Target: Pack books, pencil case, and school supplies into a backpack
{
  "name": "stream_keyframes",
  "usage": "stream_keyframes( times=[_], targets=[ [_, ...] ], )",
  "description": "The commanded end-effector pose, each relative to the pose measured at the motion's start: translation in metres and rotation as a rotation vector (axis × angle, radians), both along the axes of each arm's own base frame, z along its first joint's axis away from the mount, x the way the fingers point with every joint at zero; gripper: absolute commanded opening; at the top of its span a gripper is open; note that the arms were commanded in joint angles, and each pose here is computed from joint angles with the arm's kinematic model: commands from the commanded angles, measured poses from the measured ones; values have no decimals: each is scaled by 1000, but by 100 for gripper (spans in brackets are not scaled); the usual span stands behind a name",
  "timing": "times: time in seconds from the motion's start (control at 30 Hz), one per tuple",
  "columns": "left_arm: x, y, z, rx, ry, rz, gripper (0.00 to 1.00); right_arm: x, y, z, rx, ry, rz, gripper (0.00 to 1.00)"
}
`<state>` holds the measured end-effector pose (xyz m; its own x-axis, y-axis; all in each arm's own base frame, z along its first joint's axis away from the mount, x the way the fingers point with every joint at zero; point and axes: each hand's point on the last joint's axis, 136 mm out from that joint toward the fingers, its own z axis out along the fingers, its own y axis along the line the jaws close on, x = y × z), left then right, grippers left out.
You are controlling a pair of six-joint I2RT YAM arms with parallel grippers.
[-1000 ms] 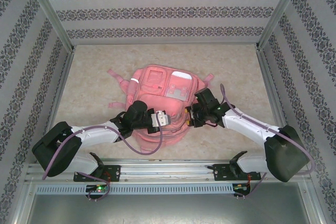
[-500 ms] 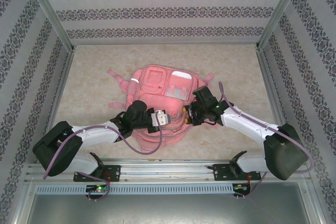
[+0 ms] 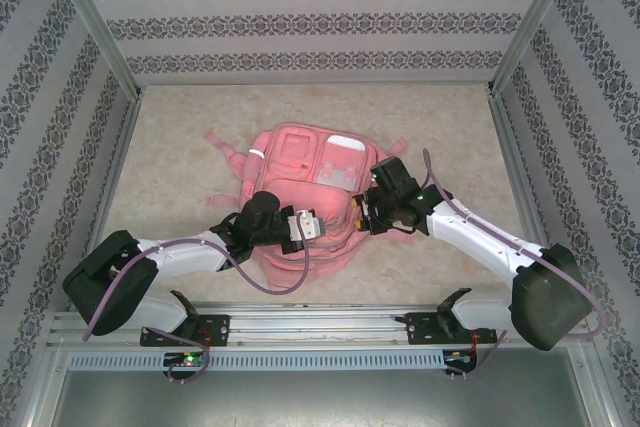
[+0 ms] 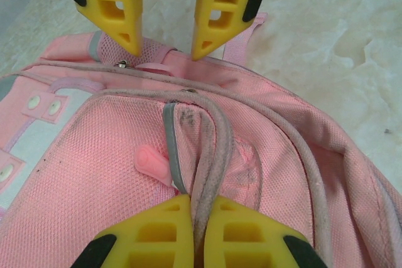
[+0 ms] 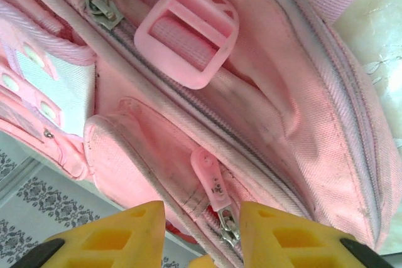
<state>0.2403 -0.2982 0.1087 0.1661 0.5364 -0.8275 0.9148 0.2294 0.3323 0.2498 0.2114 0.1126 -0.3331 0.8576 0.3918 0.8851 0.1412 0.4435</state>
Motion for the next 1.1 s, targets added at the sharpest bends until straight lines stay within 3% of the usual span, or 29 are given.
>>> stream_keyframes(
  times=[0.0,0.57,0.83,1.07],
  targets=[
    [6,-8,21,-75,-49,-14,0,1,0,-2,-26,8,11,36],
    [9,-12,20,-103,-41,-8,0,3,23,-36,4,77,-39,39],
    [10,-10,20,-107,-64,-1,0,-3,14,-52,0,97,-131,27],
    [9,-7,27,-125,-107,4,0,-3,19,-54,12,100,-132,32]
  ],
)
